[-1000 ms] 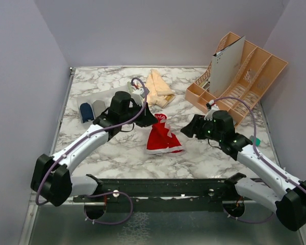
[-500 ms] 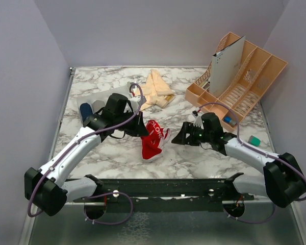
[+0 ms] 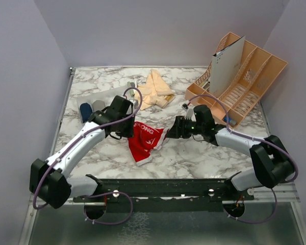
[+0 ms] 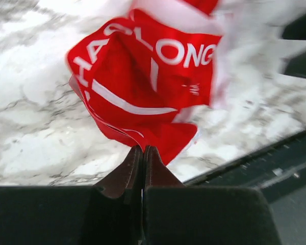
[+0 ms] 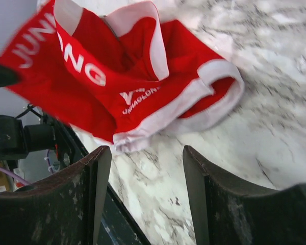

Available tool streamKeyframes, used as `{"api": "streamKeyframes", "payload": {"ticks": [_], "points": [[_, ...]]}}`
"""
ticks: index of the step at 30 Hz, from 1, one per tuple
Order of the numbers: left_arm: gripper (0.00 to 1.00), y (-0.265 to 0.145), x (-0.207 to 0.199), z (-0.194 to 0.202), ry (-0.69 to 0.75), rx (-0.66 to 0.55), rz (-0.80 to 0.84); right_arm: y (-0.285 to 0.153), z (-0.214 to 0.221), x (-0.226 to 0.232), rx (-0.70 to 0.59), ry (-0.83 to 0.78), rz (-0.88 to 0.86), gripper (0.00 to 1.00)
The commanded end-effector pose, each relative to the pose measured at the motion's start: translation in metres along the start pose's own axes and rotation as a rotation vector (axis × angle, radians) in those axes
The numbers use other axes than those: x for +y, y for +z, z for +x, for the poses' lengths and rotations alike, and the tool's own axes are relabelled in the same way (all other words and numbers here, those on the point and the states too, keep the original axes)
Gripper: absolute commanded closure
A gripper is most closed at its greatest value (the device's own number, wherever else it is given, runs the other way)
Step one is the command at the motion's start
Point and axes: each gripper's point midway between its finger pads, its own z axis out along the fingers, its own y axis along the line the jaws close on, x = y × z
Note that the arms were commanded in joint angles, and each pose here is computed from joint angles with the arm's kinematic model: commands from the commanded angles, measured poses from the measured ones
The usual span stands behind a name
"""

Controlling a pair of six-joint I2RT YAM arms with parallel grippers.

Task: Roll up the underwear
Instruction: Flatten out the underwear at the center of the board.

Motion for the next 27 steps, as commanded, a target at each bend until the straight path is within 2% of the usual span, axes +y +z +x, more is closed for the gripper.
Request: {"api": "streamKeyframes", "payload": {"ticks": [1, 5, 8, 14, 18, 27], "points": [[1.0, 0.032, 0.065, 0.023, -0.127, 0.097, -0.301, 0.019, -0.018, 0.026, 0.013, -0.091, -0.089, 0.38], [1.0, 0.058, 0.071, 0.031, -0.157, 0.131, -0.289, 0.04, -0.018, 0.031, 0.053, -0.079, -0.117, 0.28], [1.0, 0.069, 0.078, 0.042, -0.179, 0.154, -0.292, 0.057, -0.016, 0.025, 0.094, -0.104, -0.107, 0.3], [1.0, 0.07, 0.08, 0.039, -0.18, 0.138, -0.284, 0.079, -0.029, 0.027, 0.131, -0.199, -0.107, 0.35], [1.0, 0.068, 0.081, 0.035, -0.179, 0.128, -0.276, 0.087, -0.032, 0.038, 0.147, -0.286, -0.12, 0.29], [1.0, 0.065, 0.079, 0.03, -0.182, 0.107, -0.251, 0.108, -0.019, 0.029, 0.208, -0.306, -0.04, 0.31]]}}
